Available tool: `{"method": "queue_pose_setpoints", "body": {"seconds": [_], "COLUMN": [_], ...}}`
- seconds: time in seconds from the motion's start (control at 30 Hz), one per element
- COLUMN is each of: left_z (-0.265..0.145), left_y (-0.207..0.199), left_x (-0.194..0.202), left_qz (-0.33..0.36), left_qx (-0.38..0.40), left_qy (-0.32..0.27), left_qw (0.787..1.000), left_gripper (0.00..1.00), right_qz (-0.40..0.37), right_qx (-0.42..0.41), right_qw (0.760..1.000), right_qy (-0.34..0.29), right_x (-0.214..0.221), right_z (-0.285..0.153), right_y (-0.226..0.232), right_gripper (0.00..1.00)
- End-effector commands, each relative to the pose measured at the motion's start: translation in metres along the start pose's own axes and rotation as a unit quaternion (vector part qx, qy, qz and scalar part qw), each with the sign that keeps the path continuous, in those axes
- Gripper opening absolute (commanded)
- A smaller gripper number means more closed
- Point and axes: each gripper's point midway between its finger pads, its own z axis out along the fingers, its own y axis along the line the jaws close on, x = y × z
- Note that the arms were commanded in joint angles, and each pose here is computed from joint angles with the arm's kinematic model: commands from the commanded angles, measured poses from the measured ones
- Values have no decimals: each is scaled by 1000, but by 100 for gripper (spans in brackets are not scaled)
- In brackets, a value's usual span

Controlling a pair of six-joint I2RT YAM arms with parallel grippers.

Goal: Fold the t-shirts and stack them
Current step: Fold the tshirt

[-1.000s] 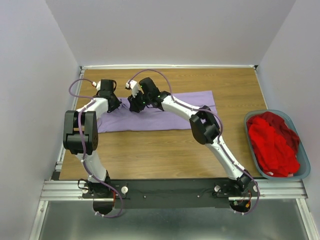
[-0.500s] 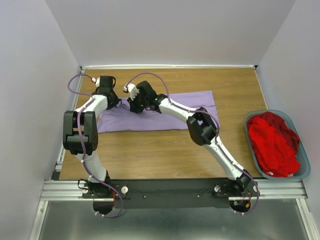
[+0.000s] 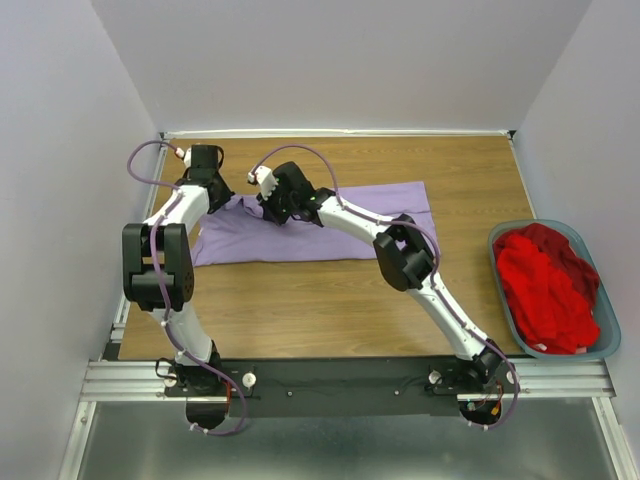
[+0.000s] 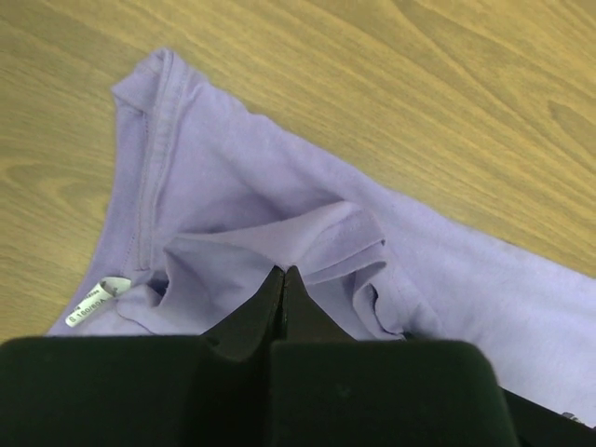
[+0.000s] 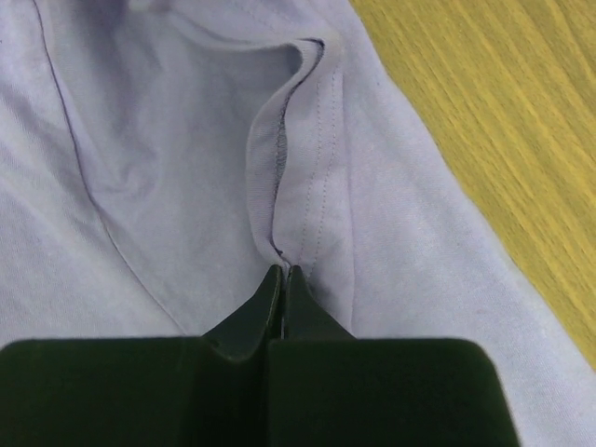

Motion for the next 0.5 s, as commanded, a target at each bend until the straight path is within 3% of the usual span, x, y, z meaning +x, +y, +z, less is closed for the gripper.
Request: {"method": "queue_pose_setpoints", "body": {"seconds": [0.0, 0.47], "left_z": [-6, 17], "left_y": [5, -9], "left_x": [-21, -43], "left_qz": [5, 42], "left_qx": [-7, 19], "left_qy": [-15, 0], "left_qw": [1000, 999], "left_gripper": [0, 0], "right_qz": [-13, -8], "right_qx": [14, 60], "right_qw": [1000, 998], "right_qy": [-19, -26], "right_x": [-28, -36], "right_z": [-19, -27], "right_y": [0, -21], "right_gripper": [1, 0]}}
